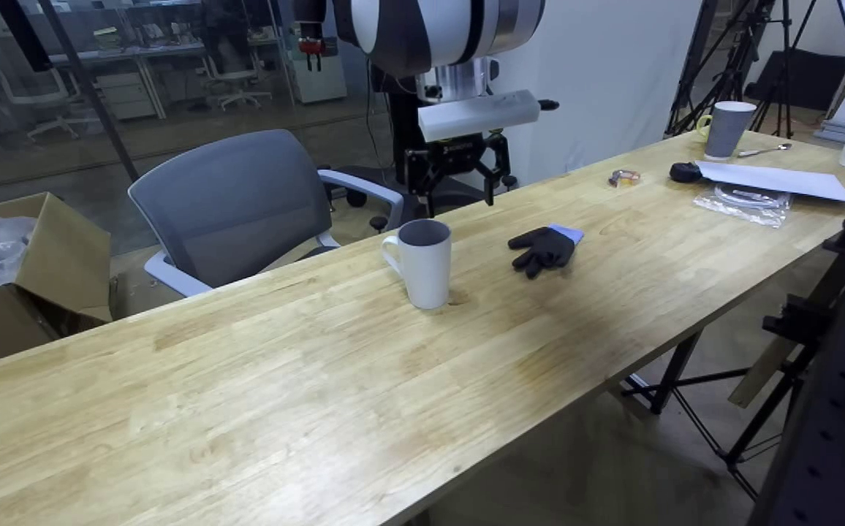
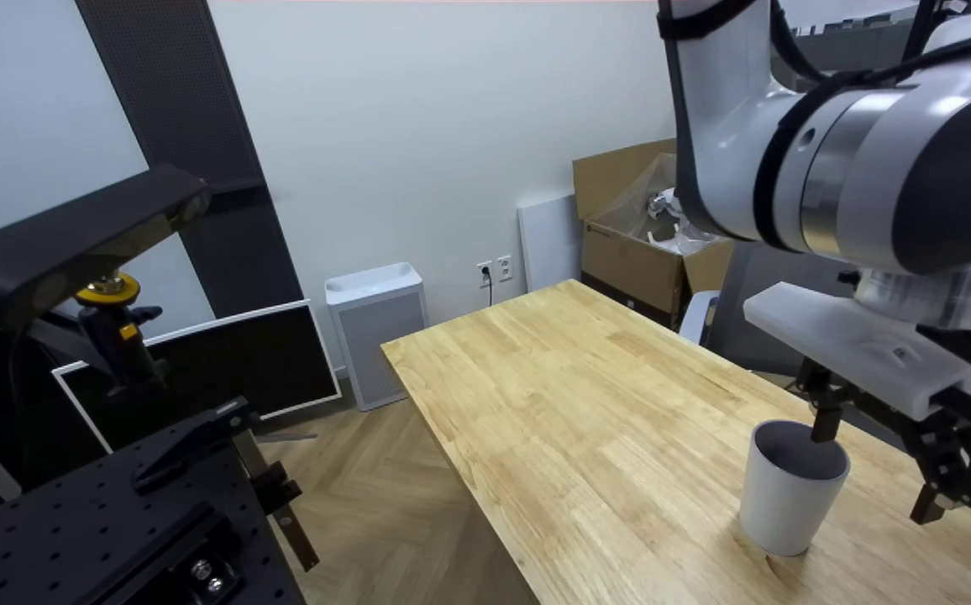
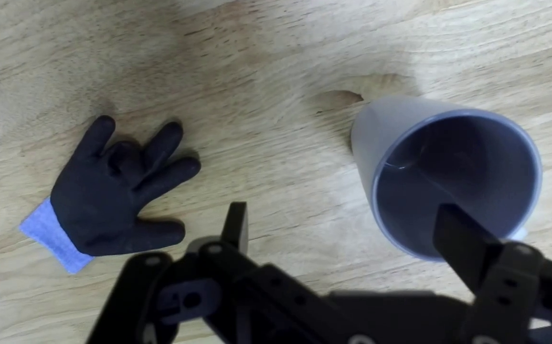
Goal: Put the mug towards the edge of the table
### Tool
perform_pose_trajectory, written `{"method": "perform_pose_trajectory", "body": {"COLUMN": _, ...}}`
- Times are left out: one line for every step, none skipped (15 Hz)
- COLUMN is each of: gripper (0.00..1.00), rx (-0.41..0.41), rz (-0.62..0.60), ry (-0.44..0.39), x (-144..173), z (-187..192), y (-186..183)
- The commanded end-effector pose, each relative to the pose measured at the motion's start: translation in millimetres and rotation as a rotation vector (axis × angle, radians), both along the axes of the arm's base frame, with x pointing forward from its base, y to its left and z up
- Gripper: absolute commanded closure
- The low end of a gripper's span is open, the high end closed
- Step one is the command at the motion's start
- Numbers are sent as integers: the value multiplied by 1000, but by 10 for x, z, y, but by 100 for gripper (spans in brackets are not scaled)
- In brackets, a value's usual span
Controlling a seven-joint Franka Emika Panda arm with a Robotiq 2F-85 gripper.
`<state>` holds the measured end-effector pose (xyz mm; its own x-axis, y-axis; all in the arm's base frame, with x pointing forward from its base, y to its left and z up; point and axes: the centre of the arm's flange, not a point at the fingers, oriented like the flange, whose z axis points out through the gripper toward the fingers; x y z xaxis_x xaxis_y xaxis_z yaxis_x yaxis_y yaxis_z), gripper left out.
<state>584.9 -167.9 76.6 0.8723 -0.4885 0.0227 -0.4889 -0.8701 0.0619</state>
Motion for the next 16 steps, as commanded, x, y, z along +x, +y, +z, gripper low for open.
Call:
{"method": "perform_pose_trajectory", "body": {"gripper": 0, "rx": 0, "rz": -2, "ry": 7, "x": 172, "z": -97, "y": -20}}
{"method": "perform_pose_trajectory", "body": {"gripper": 0, "rx": 0, "rz": -2, "ry": 10, "x": 183, "z": -128, "y": -26}}
{"method": "perform_pose_trajectory", "body": {"gripper": 0, "rx": 0, "rz": -3, "ry": 13, "x": 195, "z": -152, "y": -33}}
{"method": "perform_pose_trajectory", "body": {"gripper": 0, "rx": 0, "rz": -4, "ry": 18, "x": 201, "z": -182, "y": -31}}
{"method": "perform_pose_trajectory", "body": {"gripper": 0, "rx": -2, "rz": -4, "ry": 22, "x": 204, "z": -210, "y": -21}}
{"method": "perform_pose_trajectory", "body": {"gripper": 0, "rx": -2, "rz": -3, "ry": 26, "x": 209, "z": -233, "y": -12}}
{"method": "perform_pose_trajectory", "body": {"gripper": 0, "rx": -2, "rz": -1, "ry": 28, "x": 209, "z": -258, "y": -4}}
{"method": "perform_pose_trajectory", "body": {"gripper": 0, "rx": -3, "rz": 1, "ry": 31, "x": 211, "z": -278, "y": -3}}
{"method": "perform_pose_trajectory", "body": {"gripper": 0, "rx": -3, "rz": 2, "ry": 33, "x": 216, "z": -295, "y": 0}}
{"method": "perform_pose_trajectory", "body": {"gripper": 0, "rx": -3, "rz": 2, "ry": 38, "x": 209, "z": -326, "y": 54}}
{"method": "perform_pose_trajectory", "body": {"gripper": 0, "rx": -3, "rz": 2, "ry": 41, "x": 206, "z": -345, "y": 67}}
{"method": "perform_pose_trajectory", "body": {"gripper": 0, "rx": -6, "rz": -1, "ry": 44, "x": 198, "z": -368, "y": 107}}
{"method": "perform_pose_trajectory", "body": {"gripper": 0, "rx": -5, "rz": -1, "ry": 47, "x": 195, "z": -388, "y": 130}}
{"method": "perform_pose_trajectory", "body": {"gripper": 0, "rx": -7, "rz": -2, "ry": 47, "x": 209, "z": -388, "y": 58}}
{"method": "perform_pose_trajectory", "body": {"gripper": 0, "rx": -7, "rz": 1, "ry": 48, "x": 207, "z": -403, "y": 67}}
{"method": "perform_pose_trajectory", "body": {"gripper": 0, "rx": -6, "rz": 3, "ry": 49, "x": 196, "z": -428, "y": 139}}
